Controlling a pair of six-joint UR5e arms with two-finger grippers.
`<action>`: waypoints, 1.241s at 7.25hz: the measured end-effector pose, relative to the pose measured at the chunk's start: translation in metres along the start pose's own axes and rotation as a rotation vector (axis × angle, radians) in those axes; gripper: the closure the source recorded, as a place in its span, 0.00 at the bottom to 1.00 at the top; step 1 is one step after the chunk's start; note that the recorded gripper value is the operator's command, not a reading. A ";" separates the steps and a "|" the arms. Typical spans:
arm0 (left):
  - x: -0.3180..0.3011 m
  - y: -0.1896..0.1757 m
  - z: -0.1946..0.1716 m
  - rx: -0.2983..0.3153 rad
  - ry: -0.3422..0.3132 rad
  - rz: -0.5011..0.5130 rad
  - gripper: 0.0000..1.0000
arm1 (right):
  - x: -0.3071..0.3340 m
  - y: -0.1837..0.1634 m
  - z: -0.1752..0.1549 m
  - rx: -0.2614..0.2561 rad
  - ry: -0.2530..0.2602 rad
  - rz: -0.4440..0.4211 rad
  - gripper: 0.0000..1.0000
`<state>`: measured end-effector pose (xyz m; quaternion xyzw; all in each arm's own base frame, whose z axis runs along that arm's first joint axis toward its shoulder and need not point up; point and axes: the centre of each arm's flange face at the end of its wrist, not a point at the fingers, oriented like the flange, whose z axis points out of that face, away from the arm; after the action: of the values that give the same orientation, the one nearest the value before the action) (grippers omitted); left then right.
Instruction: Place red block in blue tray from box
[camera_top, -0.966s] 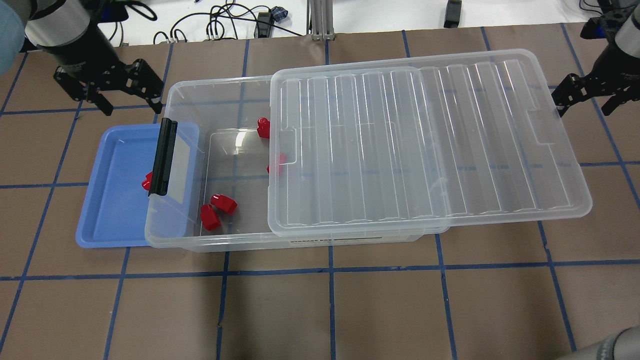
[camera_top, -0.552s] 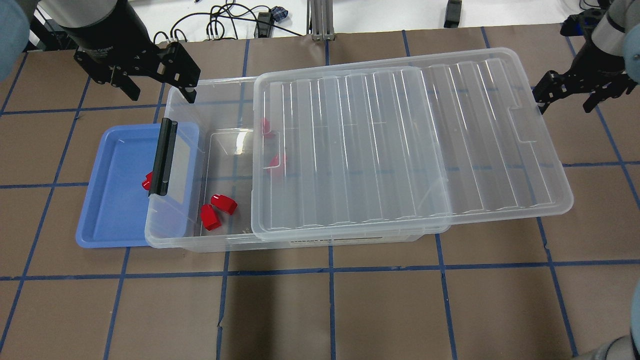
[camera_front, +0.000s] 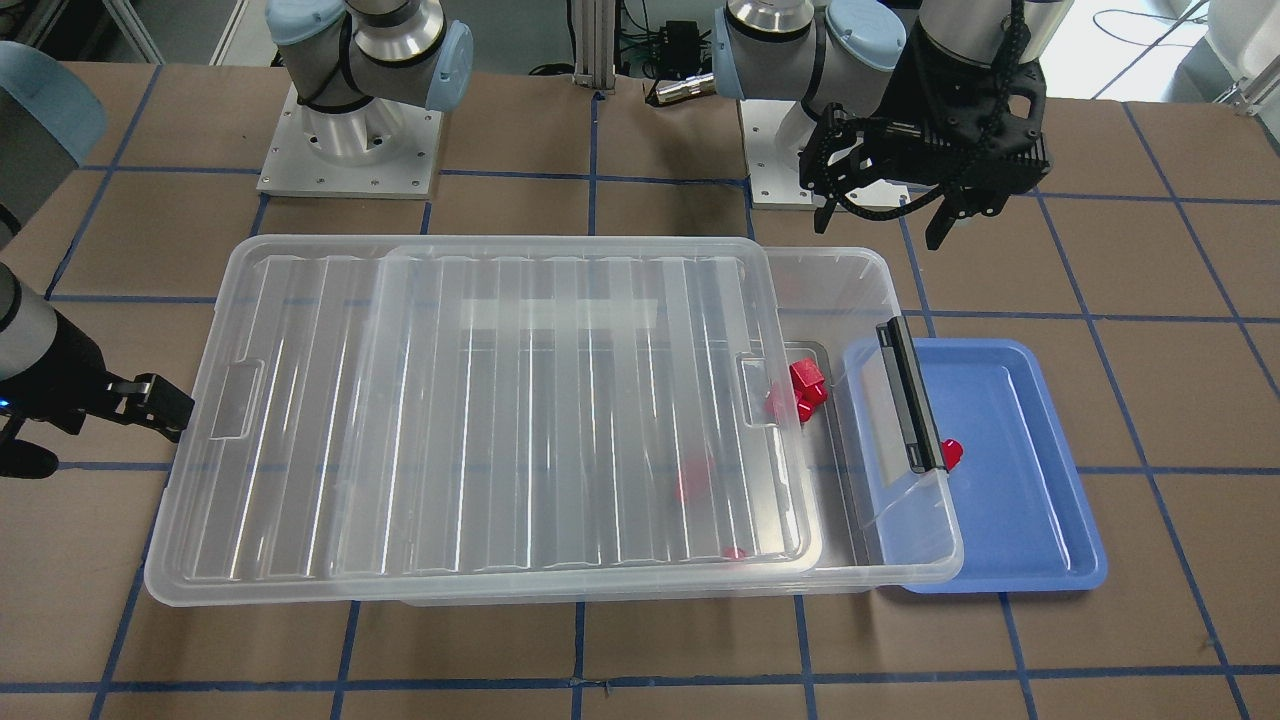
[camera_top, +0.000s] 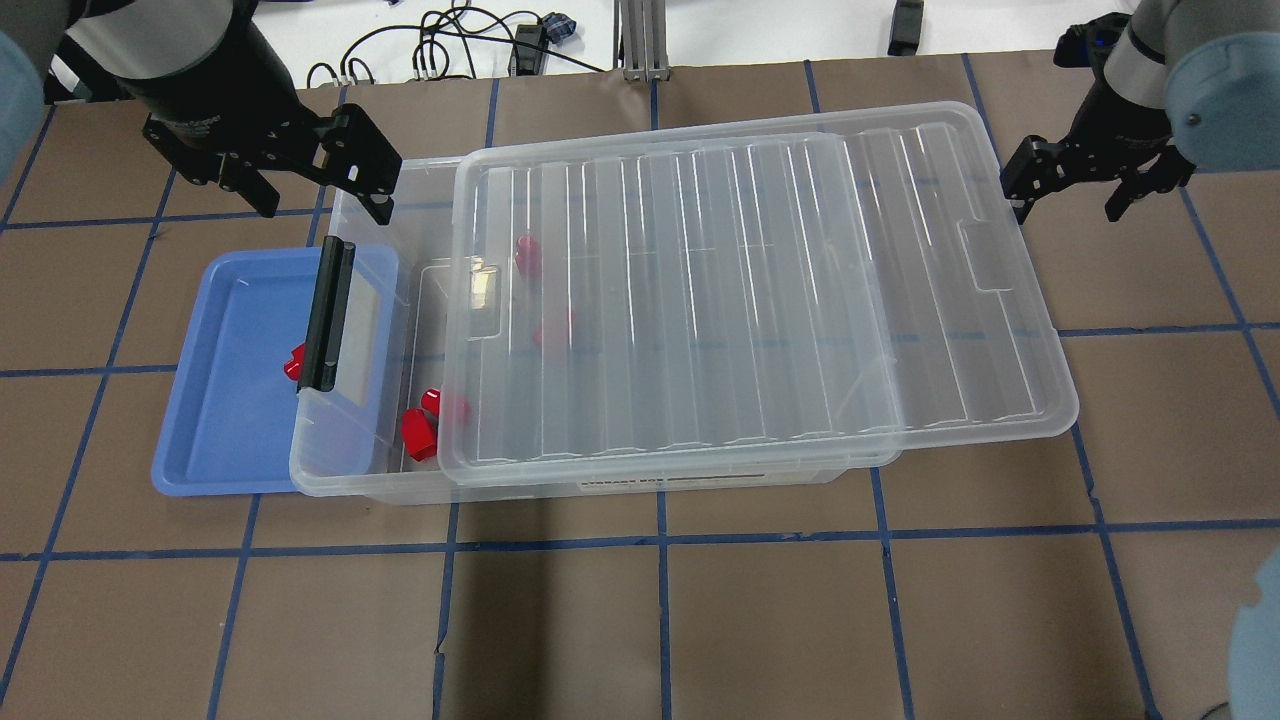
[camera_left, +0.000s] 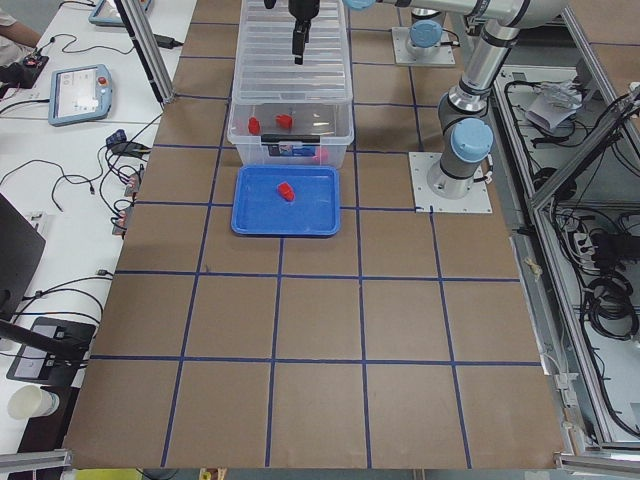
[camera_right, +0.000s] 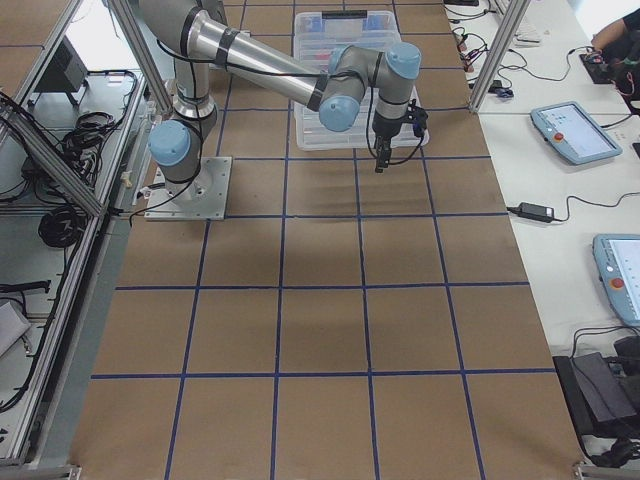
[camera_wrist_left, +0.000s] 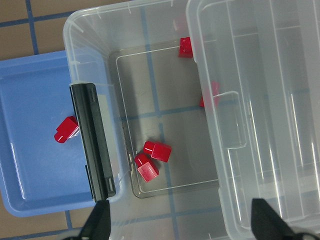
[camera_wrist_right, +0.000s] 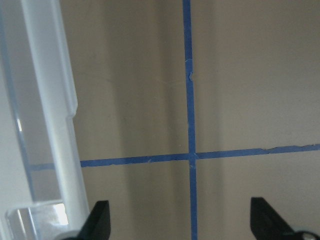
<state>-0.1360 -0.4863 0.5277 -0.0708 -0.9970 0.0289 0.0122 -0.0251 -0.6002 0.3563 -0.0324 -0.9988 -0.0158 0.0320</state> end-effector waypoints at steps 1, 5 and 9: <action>0.000 0.001 0.008 -0.005 0.000 0.001 0.00 | -0.017 0.000 -0.001 0.001 0.001 0.011 0.00; 0.001 0.008 0.005 0.006 -0.005 -0.018 0.00 | -0.063 0.004 -0.002 0.002 0.002 0.023 0.00; 0.001 0.015 -0.005 -0.011 -0.008 -0.016 0.00 | -0.079 0.006 -0.001 -0.002 -0.024 0.021 0.00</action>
<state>-0.1352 -0.4713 0.5314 -0.0626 -0.9977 0.0235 0.0082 0.0543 -0.5994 0.3520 -0.0429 -0.9988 -0.0159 0.0201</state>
